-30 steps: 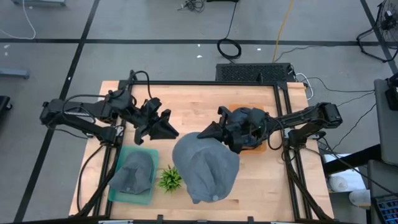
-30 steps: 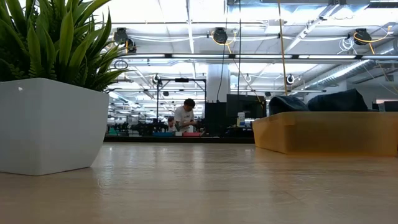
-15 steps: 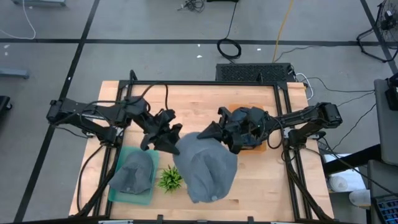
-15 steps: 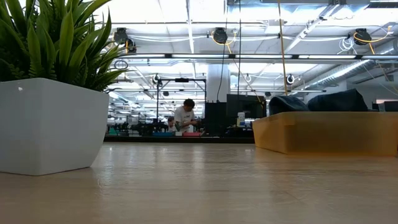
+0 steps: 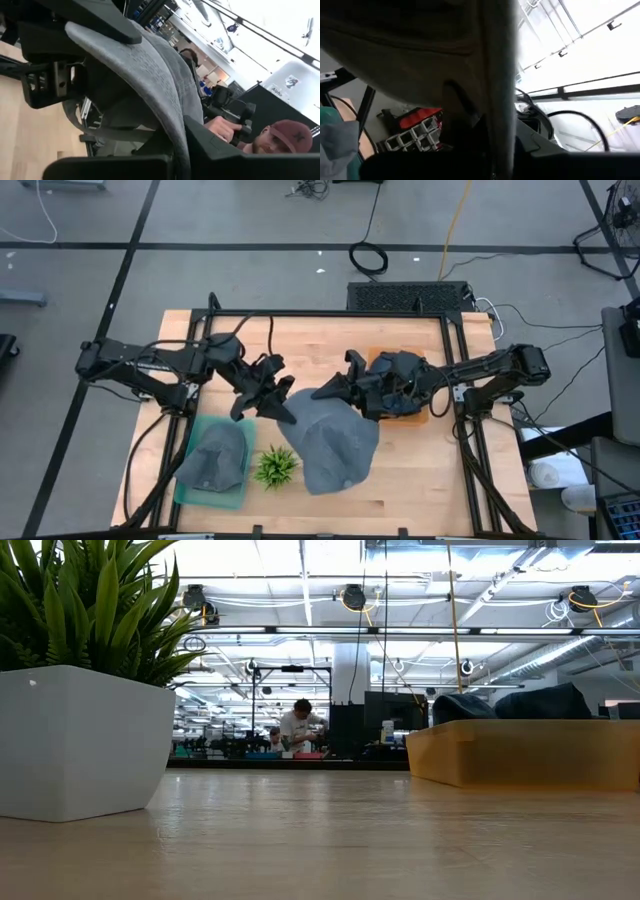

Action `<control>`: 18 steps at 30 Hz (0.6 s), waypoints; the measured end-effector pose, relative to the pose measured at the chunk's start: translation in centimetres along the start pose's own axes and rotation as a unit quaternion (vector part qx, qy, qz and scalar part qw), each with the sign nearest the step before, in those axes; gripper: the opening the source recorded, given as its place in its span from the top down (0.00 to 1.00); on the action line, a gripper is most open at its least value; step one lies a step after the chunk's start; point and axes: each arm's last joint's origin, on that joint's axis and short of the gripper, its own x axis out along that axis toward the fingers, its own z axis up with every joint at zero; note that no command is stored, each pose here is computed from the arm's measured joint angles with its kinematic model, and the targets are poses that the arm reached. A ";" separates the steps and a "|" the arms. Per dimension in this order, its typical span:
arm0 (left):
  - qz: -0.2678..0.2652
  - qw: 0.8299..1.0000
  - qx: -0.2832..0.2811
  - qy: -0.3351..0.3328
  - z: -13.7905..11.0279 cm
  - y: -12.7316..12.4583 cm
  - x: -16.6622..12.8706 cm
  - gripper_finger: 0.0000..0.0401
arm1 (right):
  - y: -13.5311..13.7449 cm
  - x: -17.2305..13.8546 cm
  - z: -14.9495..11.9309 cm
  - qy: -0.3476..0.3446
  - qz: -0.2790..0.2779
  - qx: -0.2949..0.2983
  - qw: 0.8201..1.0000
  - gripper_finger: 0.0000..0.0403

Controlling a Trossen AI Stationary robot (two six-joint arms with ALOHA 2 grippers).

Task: Pick & Place hat
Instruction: Put the gray cap into the green bin

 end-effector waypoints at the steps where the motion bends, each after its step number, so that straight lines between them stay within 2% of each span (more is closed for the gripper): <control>1: 0.004 1.000 0.001 -0.001 0.1 0.1 -0.1 0.95 | 0.1 0.0 0.1 -0.001 0.000 0.004 1.000 0.96; 6: 0.013 1.000 0.026 0.003 0.8 0.1 -2.0 0.98 | 0.5 0.3 1.1 0.024 -0.023 0.098 0.995 0.87; 9: 0.023 0.999 0.043 0.004 1.2 -0.6 -4.0 0.98 | 0.8 0.4 1.8 0.072 -0.067 0.176 0.979 0.79; 11: 0.034 0.998 0.050 0.004 1.4 -1.0 -5.4 0.98 | 1.0 0.4 2.1 0.121 -0.105 0.204 0.966 0.73; 14: 0.043 0.997 0.060 0.011 1.4 -1.7 -7.3 0.98 | 1.9 0.3 2.4 0.210 -0.142 0.194 0.948 0.66; 18: 0.026 0.998 0.050 0.040 0.8 -3.2 -9.7 0.98 | 3.5 0.1 3.0 0.302 -0.116 0.104 0.940 0.61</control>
